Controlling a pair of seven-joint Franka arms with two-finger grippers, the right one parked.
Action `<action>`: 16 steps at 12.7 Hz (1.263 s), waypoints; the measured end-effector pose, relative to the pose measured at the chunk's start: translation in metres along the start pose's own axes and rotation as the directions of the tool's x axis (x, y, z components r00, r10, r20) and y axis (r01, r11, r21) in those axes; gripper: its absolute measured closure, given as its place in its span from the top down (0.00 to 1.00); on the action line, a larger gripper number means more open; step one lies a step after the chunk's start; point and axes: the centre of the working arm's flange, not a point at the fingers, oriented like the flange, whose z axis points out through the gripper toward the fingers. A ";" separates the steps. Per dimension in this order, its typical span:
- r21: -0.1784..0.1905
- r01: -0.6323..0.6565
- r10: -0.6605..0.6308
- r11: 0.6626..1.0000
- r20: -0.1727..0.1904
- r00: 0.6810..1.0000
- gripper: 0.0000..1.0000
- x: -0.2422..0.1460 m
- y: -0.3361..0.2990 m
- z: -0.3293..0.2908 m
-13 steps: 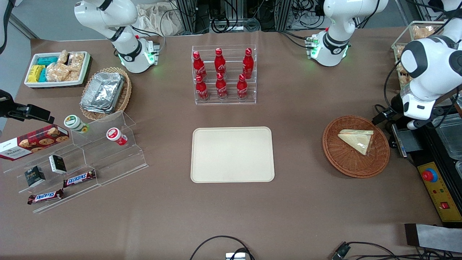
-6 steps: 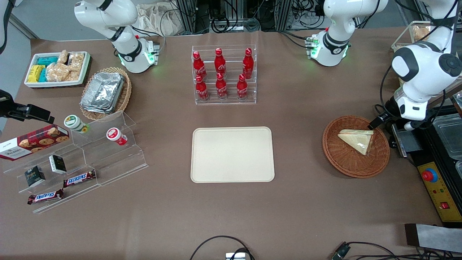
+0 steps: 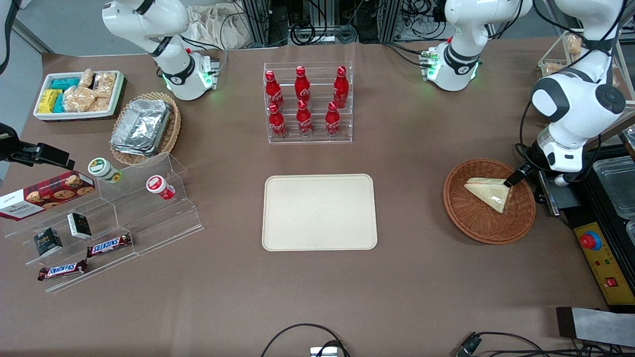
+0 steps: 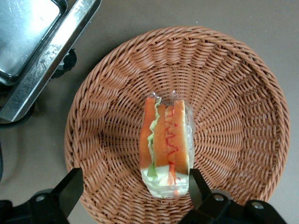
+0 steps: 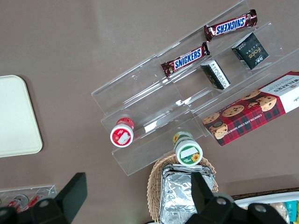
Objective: Place sandwich from basket to tray
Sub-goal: 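Lower the left gripper onto the sandwich and close on it, then lift the sandwich out of the basket with the left gripper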
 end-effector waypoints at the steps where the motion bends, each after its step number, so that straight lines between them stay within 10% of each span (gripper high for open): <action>1: -0.004 0.005 -0.005 1.000 -0.005 1.000 1.00 0.000 0.001 0.002; 11: -0.021 0.039 -0.040 0.999 -0.030 0.999 0.99 -0.006 0.011 0.040; 16: -0.021 0.040 -0.041 0.999 -0.031 0.999 0.48 -0.005 0.011 0.040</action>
